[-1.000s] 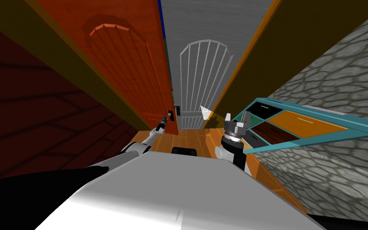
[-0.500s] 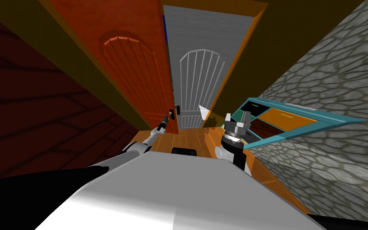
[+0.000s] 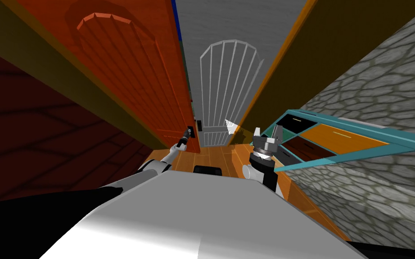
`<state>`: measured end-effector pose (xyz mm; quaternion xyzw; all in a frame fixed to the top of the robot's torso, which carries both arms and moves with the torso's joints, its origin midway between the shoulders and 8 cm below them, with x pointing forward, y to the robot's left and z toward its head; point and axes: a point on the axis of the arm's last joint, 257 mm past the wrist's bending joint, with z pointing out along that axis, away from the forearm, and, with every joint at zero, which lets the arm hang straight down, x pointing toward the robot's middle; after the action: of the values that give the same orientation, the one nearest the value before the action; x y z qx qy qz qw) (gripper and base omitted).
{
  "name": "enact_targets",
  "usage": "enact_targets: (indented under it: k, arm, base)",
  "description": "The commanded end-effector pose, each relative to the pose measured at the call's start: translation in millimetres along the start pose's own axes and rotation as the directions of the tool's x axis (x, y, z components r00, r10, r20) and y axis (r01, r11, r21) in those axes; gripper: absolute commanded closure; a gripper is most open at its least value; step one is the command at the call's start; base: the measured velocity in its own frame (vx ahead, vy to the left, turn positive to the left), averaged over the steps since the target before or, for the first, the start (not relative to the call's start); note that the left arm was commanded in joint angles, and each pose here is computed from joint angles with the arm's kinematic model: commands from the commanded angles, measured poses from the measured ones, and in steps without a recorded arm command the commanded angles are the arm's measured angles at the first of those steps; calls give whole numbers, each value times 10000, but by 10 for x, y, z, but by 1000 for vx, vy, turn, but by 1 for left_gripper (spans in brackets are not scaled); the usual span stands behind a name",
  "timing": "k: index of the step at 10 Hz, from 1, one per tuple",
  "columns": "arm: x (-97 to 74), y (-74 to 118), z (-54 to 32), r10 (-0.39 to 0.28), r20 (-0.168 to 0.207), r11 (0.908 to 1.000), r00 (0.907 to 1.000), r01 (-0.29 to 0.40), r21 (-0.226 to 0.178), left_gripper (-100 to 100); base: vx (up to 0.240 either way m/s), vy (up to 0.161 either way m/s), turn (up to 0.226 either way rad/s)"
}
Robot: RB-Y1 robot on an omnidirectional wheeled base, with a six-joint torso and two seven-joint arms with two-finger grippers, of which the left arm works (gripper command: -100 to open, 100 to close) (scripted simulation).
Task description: Pull the door open
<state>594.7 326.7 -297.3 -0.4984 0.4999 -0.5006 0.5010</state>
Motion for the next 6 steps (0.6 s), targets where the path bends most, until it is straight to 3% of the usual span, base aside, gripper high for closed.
enact_targets:
  k: [1, 2, 3, 6]
  arm:
    - [-7, -9, 5, -1, 28, 10000, 10000, 1, 34, -100]
    - [-4, -6, 2, -3, 17, 10000, 10000, 3, 21, -100]
    - [-4, -6, 2, -3, 17, 10000, 10000, 3, 21, 100]
    - [-4, -6, 2, -3, 17, 10000, 10000, 3, 21, 100]
  base:
    - [182, 34, -35]
    - [87, 12, -7]
    - [-9, 0, 11]
    - [-26, -2, 0]
